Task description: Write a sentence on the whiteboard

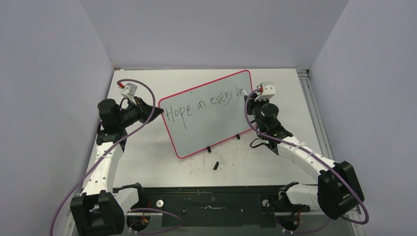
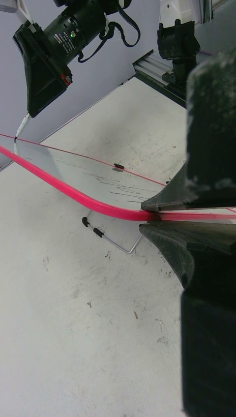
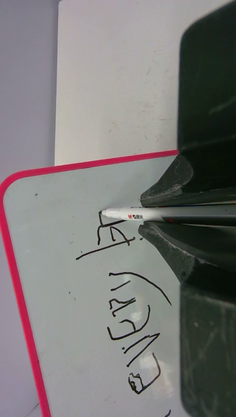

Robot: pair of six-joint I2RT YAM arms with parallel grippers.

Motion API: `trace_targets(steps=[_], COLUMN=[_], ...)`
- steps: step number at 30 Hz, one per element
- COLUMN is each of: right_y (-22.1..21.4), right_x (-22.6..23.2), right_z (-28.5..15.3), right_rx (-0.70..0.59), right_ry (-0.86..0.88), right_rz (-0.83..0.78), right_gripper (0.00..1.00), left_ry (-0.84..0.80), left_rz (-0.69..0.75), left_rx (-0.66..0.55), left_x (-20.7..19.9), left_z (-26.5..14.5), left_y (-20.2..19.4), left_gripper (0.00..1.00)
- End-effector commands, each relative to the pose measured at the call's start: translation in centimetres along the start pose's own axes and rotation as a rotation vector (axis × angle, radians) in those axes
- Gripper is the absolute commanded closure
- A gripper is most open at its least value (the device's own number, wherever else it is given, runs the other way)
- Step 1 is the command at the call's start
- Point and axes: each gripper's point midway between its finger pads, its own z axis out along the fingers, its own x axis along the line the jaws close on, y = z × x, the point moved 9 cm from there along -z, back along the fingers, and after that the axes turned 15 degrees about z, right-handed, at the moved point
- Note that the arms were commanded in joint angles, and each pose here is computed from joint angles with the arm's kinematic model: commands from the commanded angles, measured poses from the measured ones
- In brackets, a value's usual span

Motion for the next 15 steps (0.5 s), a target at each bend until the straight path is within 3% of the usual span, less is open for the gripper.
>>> trace_targets(steps=[1, 15], right_y=[2.3, 3.7], right_x=[1.0, 1.3], right_z=[0.6, -0.8], right_rx=[-0.083, -0.103], right_ry=[0.035, 0.060], right_rz=[0.021, 0.025], right_gripper=[0.95, 0.95], left_ry=[-0.007, -0.004], left_rz=[0.024, 0.025], left_rx=[-0.003, -0.004], left_x=[-0.4, -0.4], left_z=[-0.1, -0.1], left_y=[0.8, 0.8], left_gripper=[1.00, 1.00])
